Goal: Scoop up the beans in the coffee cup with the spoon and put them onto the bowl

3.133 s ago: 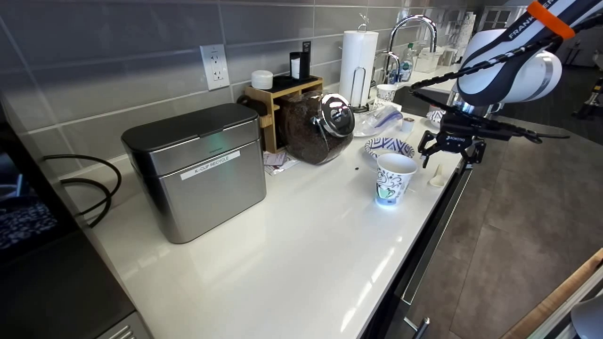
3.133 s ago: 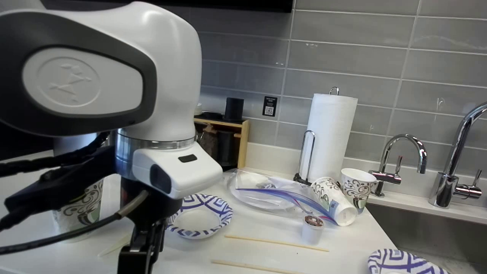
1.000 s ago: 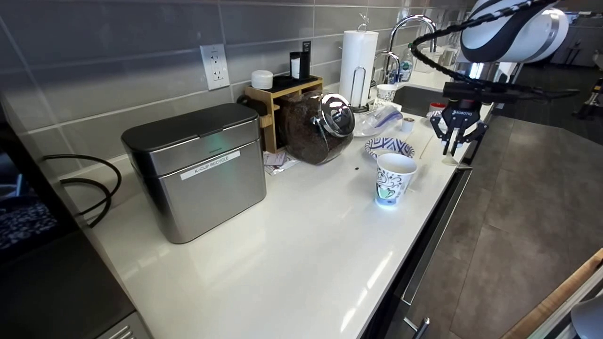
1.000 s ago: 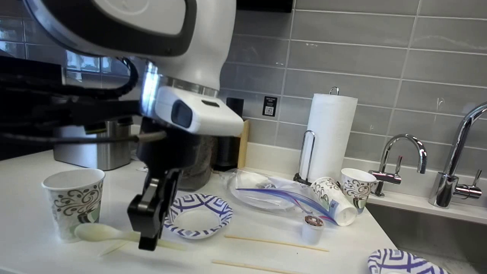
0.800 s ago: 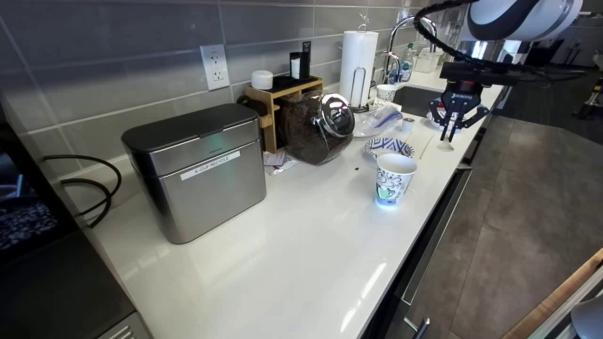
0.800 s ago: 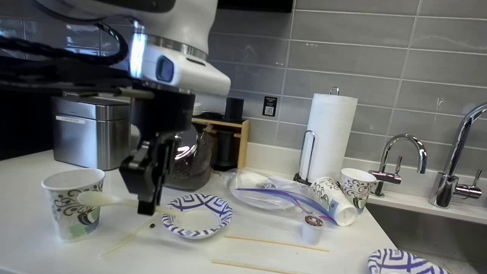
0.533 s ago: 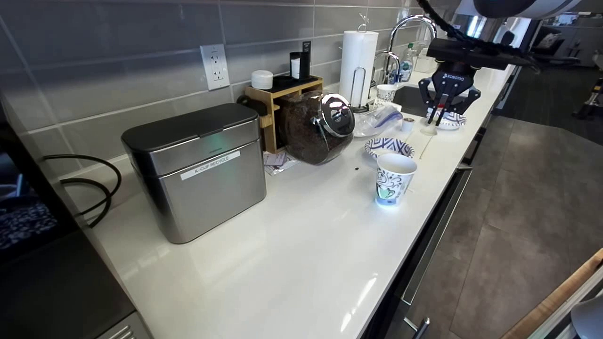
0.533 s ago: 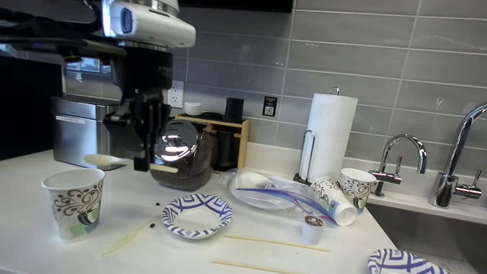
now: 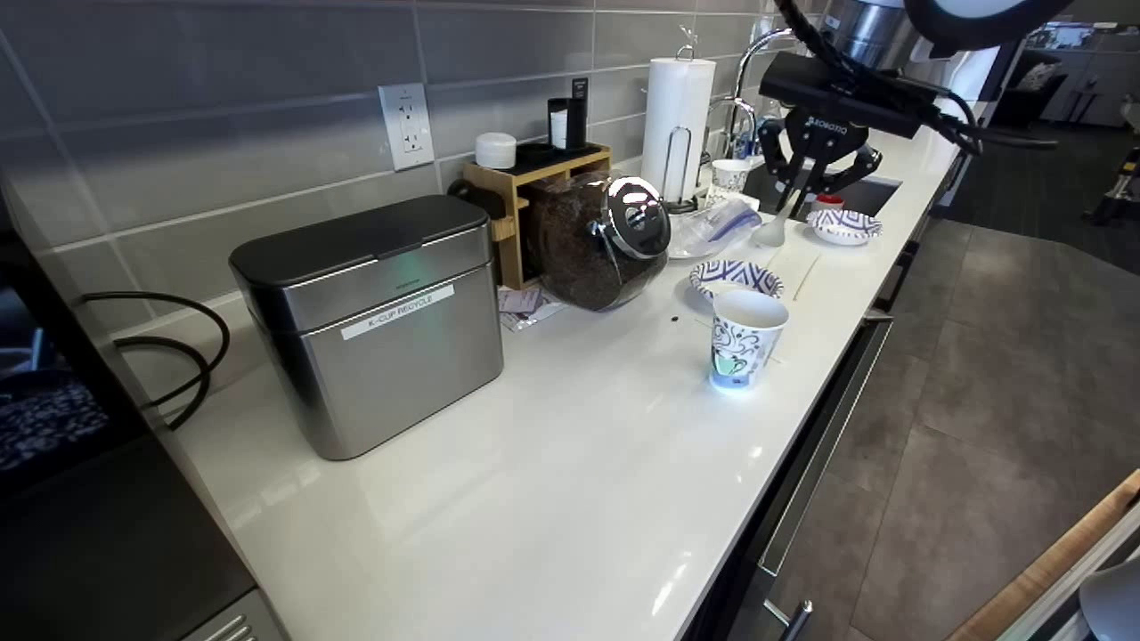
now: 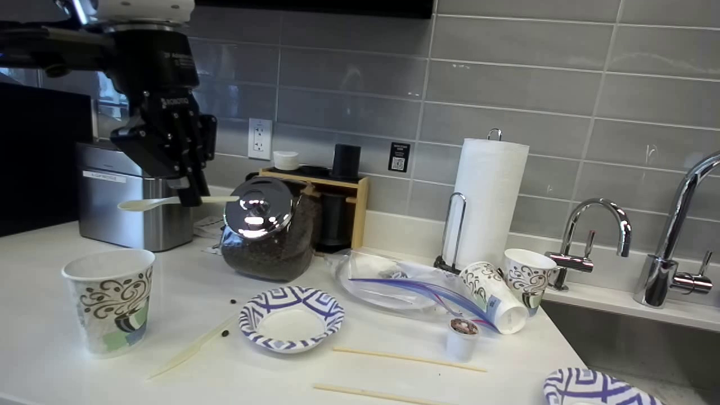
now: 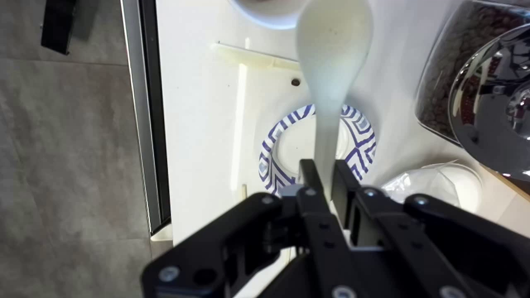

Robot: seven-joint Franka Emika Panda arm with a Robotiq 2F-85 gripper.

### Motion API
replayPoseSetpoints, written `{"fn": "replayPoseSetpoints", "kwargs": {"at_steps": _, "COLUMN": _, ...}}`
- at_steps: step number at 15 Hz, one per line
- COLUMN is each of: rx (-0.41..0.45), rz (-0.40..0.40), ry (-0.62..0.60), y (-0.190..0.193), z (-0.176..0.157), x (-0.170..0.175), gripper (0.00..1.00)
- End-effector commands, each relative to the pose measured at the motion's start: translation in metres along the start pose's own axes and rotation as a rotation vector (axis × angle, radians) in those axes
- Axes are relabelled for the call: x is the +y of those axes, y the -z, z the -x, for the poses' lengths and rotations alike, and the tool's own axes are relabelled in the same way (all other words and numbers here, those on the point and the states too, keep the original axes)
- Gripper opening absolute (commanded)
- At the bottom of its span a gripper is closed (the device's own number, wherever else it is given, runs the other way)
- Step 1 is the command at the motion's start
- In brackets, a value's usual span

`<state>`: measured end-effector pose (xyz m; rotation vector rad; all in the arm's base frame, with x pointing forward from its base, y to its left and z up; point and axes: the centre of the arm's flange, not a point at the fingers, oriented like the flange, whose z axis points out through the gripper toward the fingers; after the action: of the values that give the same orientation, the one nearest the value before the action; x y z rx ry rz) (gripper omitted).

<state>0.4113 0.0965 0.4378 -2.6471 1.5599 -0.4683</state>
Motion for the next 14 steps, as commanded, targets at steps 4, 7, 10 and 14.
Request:
{"fn": "replayPoseSetpoints", "kwargs": {"at_steps": 4, "rx": 0.114, "rz": 0.032, "ry": 0.111, "y": 0.0, "z": 0.022, "x": 0.005, "gripper": 0.13}}
{"fn": "replayPoseSetpoints", "kwargs": {"at_steps": 7, "rx": 0.132, "rz": 0.034, "ry": 0.127, "y": 0.002, "z": 0.024, "x": 0.006, "gripper": 0.13}}
{"fn": "replayPoseSetpoints", "kwargs": {"at_steps": 10, "rx": 0.196, "rz": 0.045, "ry": 0.199, "y": 0.005, "z": 0.038, "x": 0.003, "gripper": 0.03}}
{"fn": "replayPoseSetpoints", "kwargs": {"at_steps": 14, "rx": 0.313, "rz": 0.042, "ry": 0.329, "y": 0.011, "z": 0.069, "x": -0.004, "gripper": 0.03}}
